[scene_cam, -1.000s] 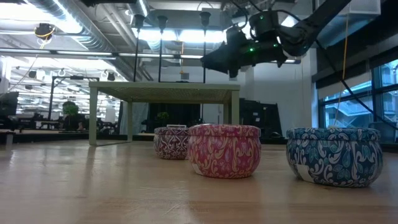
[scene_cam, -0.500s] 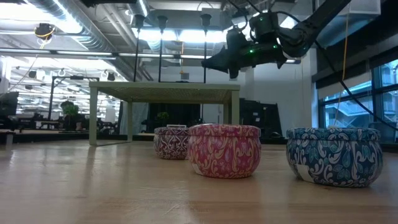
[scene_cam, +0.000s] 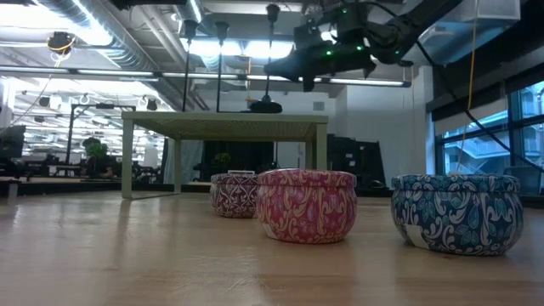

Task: Pick & Place candle stick holders
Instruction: Adjust the black candle holders on the shelf

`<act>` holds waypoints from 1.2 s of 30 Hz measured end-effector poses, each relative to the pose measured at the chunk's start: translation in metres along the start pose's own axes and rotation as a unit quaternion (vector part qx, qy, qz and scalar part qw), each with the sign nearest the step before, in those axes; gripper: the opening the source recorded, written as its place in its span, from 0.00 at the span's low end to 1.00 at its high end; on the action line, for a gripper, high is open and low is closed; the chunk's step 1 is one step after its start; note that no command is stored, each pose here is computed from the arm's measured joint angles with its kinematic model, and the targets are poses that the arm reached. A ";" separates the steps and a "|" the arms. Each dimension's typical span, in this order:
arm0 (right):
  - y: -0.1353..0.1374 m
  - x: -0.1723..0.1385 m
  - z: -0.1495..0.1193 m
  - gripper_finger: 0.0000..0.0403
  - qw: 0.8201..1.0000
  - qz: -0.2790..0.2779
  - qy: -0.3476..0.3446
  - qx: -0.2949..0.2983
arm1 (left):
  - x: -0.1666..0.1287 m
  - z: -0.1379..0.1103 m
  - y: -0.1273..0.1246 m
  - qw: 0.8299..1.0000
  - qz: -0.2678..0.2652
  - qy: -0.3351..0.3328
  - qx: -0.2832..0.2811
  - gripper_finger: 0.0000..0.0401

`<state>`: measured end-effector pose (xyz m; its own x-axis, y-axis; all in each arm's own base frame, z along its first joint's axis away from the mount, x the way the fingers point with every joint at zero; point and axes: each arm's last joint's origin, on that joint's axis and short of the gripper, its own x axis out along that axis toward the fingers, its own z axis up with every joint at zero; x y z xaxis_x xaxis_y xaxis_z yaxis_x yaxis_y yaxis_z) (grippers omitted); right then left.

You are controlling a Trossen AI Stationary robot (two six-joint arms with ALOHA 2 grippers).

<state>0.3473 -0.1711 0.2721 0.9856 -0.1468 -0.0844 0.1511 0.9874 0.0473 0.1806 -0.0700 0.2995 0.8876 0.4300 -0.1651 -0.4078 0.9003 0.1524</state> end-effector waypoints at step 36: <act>0.000 0.034 -0.026 0.09 0.999 0.000 0.048 -0.011 | 0.000 0.000 0.000 1.000 -0.002 0.000 0.000 0.43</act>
<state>0.3791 -0.1744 0.2429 0.9735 -0.1415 -0.1797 0.1486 0.9886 0.0262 0.1807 -0.0702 0.2994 0.8890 0.4267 -0.1662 -0.4045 0.9019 0.1514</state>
